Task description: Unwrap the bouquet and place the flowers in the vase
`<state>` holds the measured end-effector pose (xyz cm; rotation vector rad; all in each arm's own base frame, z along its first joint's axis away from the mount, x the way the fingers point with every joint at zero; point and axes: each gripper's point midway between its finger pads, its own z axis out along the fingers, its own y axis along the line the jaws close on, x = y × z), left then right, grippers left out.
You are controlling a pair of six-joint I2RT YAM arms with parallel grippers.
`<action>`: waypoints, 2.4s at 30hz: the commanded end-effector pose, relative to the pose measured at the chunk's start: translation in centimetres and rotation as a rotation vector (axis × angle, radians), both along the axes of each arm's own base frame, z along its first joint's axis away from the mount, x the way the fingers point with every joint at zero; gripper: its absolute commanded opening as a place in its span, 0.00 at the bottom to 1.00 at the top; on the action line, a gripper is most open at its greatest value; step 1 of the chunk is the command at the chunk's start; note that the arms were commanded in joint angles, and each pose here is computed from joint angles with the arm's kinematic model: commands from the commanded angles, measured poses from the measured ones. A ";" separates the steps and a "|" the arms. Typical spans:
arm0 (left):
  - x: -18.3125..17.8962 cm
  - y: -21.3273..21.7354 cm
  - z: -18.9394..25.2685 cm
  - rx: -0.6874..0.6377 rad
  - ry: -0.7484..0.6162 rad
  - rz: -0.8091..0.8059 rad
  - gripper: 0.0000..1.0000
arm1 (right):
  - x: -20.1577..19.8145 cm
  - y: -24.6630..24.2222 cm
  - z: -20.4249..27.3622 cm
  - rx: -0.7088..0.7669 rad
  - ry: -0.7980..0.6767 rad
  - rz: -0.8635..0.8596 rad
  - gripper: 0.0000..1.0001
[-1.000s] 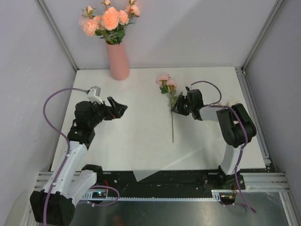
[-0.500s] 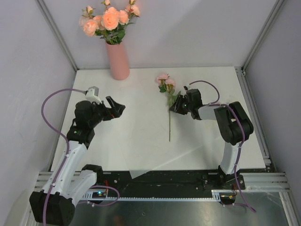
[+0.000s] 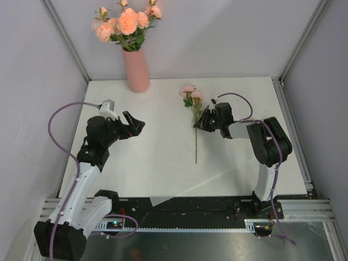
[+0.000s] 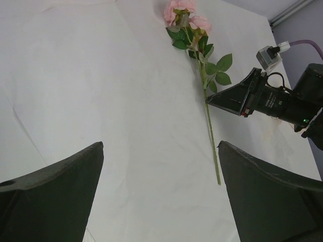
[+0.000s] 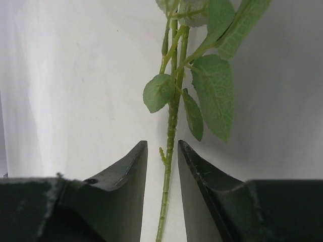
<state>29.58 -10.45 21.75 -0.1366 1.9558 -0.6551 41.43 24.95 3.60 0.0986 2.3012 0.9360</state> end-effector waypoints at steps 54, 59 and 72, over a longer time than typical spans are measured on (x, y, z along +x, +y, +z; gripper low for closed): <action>-2.1 -9.1 10.1 -0.333 -0.153 -0.468 0.70 | -14.8 8.5 22.6 0.374 -0.352 0.394 0.00; -3.1 -9.6 11.9 -0.343 -0.231 -0.471 0.66 | -17.1 9.5 24.6 0.440 -0.374 0.468 0.00; -4.1 -11.2 10.3 -0.381 -0.199 -0.474 0.66 | -20.2 11.4 27.8 0.544 -0.434 0.533 0.00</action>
